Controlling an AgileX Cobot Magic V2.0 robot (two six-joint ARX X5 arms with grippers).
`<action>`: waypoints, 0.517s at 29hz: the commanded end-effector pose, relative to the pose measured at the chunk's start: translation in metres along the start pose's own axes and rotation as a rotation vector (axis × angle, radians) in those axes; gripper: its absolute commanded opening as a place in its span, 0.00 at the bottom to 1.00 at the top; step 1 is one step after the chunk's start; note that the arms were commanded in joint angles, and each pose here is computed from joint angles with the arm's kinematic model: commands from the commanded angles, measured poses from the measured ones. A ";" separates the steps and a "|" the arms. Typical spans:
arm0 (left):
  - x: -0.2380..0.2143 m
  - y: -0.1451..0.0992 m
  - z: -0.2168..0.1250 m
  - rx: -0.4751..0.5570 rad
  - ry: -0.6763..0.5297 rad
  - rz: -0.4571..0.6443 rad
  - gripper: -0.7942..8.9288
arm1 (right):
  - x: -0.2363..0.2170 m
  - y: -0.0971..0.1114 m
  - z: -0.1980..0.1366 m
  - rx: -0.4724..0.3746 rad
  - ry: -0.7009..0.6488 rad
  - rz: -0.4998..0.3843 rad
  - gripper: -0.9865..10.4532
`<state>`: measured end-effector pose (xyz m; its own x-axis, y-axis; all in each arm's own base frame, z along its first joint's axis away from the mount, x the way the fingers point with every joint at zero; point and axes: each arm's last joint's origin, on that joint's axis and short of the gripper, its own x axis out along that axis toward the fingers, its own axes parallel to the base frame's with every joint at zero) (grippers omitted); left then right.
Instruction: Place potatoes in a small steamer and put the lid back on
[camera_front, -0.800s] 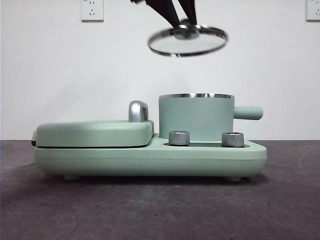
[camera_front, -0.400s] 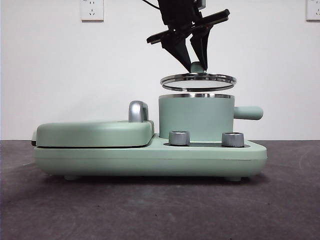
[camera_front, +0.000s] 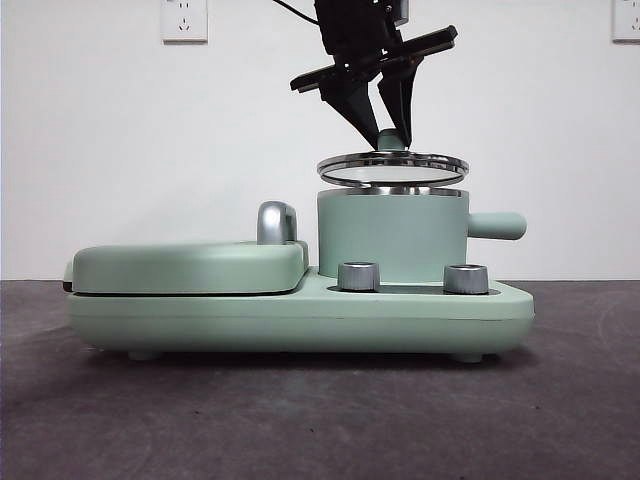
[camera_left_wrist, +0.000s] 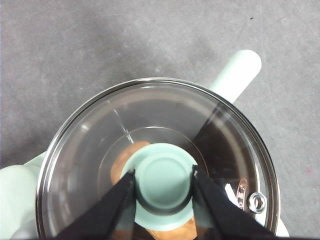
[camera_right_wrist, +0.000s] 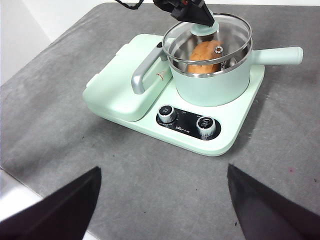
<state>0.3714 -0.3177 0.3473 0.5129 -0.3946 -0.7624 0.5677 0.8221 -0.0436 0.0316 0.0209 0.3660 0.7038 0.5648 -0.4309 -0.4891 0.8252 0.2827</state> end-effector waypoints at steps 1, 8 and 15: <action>0.014 -0.003 0.000 -0.005 -0.002 0.000 0.09 | -0.002 0.001 0.003 0.002 -0.017 0.012 0.44; 0.025 -0.002 -0.002 -0.003 0.002 0.002 0.09 | -0.002 0.001 0.003 0.003 -0.017 0.012 0.44; 0.031 -0.003 -0.006 0.037 0.042 0.004 0.09 | -0.002 0.001 0.003 0.003 -0.018 0.012 0.44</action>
<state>0.3786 -0.3228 0.3301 0.4941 -0.3757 -0.7841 0.5728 0.8191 -0.0315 0.0317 0.0210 0.3663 0.7049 0.5652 -0.4286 -0.4896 0.8249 0.2827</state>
